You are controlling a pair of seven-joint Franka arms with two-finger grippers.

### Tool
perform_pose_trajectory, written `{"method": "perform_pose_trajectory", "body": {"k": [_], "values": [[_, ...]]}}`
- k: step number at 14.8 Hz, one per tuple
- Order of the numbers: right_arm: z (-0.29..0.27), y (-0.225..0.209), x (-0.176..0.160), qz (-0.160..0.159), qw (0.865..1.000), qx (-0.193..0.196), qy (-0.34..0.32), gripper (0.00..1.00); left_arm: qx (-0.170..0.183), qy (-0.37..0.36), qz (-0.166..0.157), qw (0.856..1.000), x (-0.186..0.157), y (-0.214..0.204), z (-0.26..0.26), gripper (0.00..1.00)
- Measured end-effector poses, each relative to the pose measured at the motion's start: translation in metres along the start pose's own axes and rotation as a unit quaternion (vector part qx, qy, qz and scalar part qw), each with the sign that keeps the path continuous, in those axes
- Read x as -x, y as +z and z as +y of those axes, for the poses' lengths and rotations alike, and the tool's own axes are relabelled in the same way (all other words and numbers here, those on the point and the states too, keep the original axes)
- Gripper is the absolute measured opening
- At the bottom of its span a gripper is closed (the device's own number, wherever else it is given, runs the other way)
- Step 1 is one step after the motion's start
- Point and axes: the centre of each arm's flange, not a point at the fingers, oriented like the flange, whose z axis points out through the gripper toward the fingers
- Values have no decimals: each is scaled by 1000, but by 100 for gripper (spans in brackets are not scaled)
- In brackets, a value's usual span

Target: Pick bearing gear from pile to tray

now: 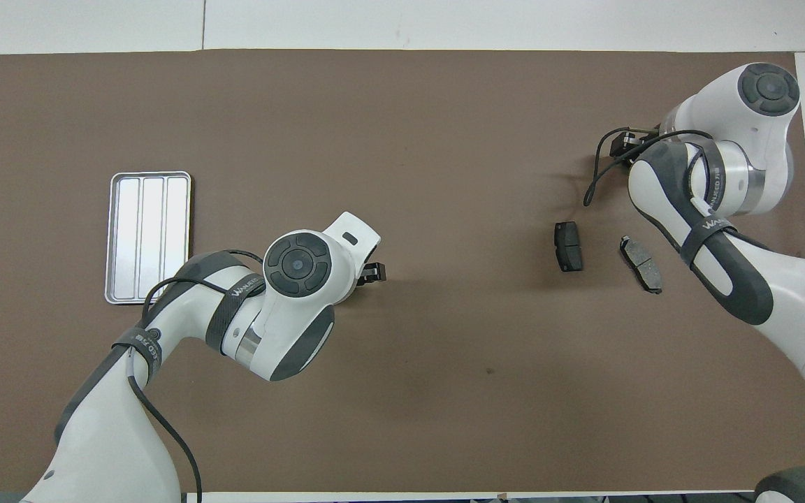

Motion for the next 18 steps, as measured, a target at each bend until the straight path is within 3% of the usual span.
{"method": "perform_pose_trajectory", "body": {"k": [4, 10, 12, 14, 17, 18], "values": [[-4, -6, -2, 5, 1000, -3, -1, 35, -1, 1, -2, 1000, 2, 4, -1, 100], [-4, -6, -2, 3, 1000, -2, -2, 35, 5, 5, 5, 1000, 5, 5, 4, 100], [-1, -11, -2, -17, 1000, 6, -7, 35, 5, 5, 5, 1000, 5, 7, 3, 90], [2, -41, -4, -44, 999, 16, -18, 35, 4, 5, 3, 1000, 7, 12, 2, 90], [6, -122, -1, -63, 997, 25, -40, 35, 4, 5, 3, 1000, 9, 16, 1, 90], [7, -151, 6, -66, 996, 27, -44, 35, 4, 5, 3, 1000, 9, 16, 1, 82]]}}
